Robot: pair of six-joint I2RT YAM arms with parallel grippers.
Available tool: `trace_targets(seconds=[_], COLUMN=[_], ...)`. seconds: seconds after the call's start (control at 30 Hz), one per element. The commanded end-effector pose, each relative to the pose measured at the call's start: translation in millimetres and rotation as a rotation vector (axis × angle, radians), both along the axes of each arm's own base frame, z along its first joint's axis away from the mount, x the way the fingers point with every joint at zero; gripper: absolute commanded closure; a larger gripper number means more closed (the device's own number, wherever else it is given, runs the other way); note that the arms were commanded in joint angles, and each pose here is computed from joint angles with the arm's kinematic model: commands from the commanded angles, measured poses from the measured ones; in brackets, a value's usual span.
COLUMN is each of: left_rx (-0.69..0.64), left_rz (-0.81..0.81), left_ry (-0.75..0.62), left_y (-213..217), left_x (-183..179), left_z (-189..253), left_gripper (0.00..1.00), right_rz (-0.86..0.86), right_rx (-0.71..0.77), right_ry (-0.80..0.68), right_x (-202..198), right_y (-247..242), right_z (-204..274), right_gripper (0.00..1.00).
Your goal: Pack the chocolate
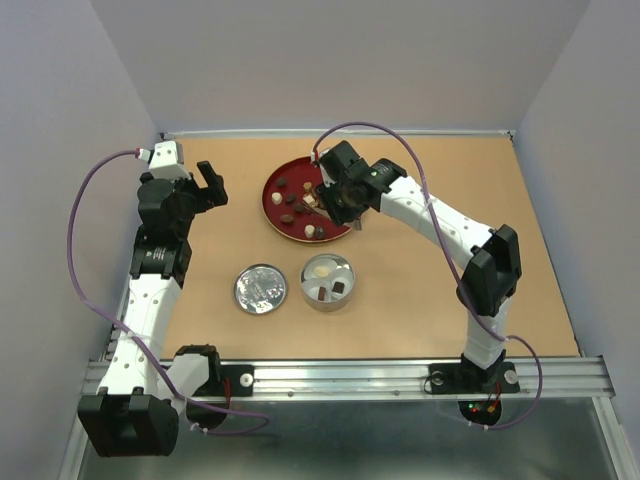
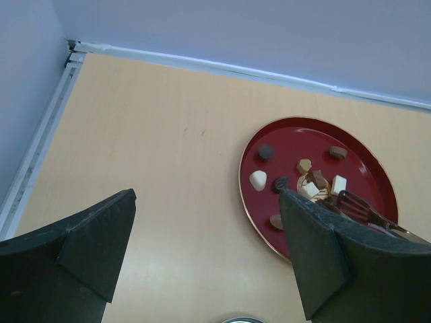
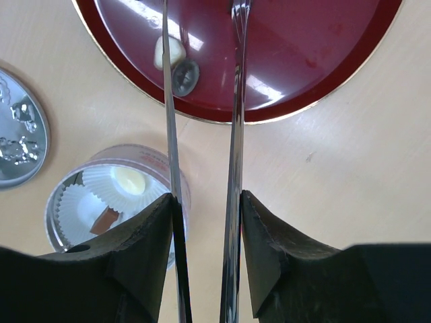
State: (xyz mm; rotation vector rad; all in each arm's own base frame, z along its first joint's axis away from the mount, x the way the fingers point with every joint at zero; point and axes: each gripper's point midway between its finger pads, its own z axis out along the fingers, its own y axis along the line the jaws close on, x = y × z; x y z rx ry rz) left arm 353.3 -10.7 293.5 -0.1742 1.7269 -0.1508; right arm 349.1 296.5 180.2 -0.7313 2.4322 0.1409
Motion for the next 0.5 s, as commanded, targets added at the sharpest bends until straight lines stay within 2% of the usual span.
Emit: trace_targets(seconds=[0.0,0.2,0.47], left_rx=[-0.004,-0.007,-0.006], left_rz=[-0.008,-0.012,-0.014], left_ry=[-0.039,-0.034,-0.031], left_y=[-1.0,-2.0,-2.2], left_x=[1.6,2.5,3.0], left_z=[7.2,5.7,4.7], left_gripper=[0.01,0.01,0.01], right_rz=[-0.044,-0.051,-0.038], right_rx=[0.008,0.002,-0.025], right_ry=[-0.086,-0.133,-0.104], right_x=[13.6,24.3,27.5], right_y=[-1.6,-0.4,1.5], right_z=[16.6,27.6,7.9], right_gripper=[0.51,0.51,0.52])
